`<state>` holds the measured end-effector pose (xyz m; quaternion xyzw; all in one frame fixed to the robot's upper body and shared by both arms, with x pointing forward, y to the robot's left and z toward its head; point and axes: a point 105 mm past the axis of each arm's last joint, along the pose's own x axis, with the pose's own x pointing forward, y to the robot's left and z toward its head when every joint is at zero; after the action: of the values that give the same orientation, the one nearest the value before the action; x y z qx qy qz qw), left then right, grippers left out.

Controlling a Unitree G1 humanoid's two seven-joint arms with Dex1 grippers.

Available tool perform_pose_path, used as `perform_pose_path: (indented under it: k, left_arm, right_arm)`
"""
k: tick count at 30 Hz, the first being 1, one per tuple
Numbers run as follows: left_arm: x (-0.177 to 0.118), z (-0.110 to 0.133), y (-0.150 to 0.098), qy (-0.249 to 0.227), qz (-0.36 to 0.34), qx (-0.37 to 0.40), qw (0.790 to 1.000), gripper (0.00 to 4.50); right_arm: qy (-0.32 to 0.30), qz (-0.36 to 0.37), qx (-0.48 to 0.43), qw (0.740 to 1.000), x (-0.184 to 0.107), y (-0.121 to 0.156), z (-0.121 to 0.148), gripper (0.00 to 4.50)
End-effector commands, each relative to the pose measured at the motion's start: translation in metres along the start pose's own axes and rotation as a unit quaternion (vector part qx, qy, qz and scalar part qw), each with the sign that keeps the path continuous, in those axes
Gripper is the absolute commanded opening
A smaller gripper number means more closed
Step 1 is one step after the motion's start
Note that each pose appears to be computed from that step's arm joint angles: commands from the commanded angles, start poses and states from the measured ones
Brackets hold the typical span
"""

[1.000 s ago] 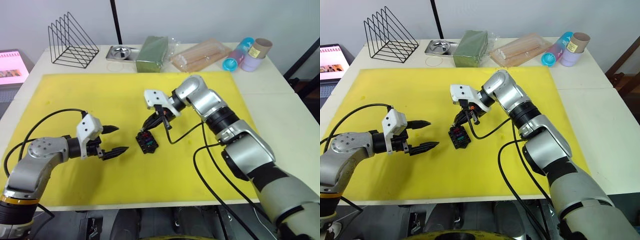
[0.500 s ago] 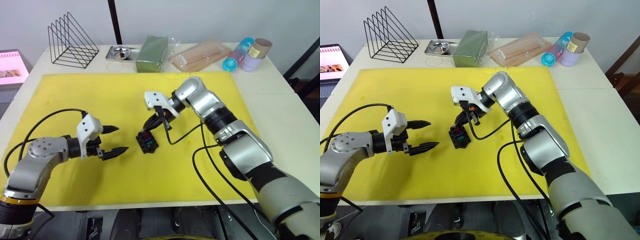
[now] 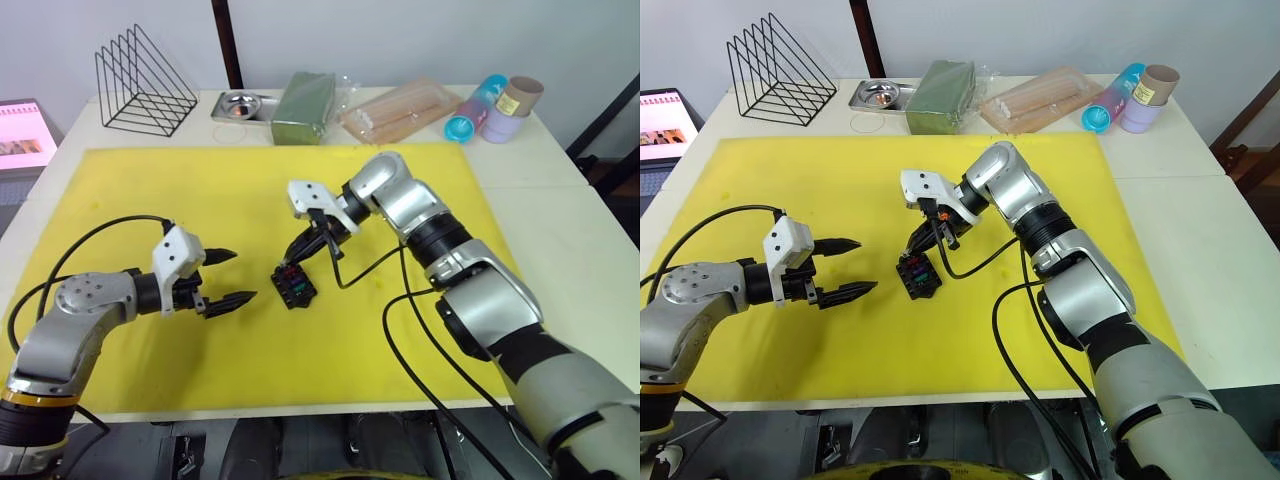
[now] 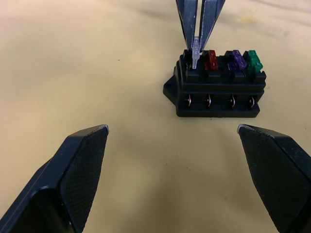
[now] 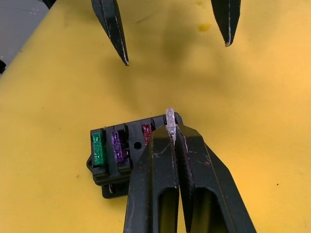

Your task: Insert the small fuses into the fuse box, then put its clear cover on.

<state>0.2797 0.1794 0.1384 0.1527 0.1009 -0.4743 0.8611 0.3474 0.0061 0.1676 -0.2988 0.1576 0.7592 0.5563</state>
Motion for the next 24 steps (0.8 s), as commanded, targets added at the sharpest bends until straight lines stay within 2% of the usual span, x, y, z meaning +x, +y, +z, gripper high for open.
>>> perform_pose_path:
  k: [1, 16, 24]
  left_arm:
    - [-0.001, 0.005, 0.001, -0.009, 0.005, 0.014, 1.0, 4.5]
    - [0.0, 0.004, 0.0, -0.012, 0.008, 0.012, 1.0, 4.5]
    - [0.001, 0.004, 0.0, -0.014, 0.008, 0.013, 1.0, 4.5]
  right_arm:
    - [-0.004, -0.006, -0.028, 1.0, -0.004, -0.003, 0.012, 0.04]
    - [0.006, -0.008, -0.037, 0.999, 0.0, -0.005, 0.008, 0.04]
    - [0.042, -0.001, -0.031, 0.999, 0.01, -0.003, -0.012, 0.04]
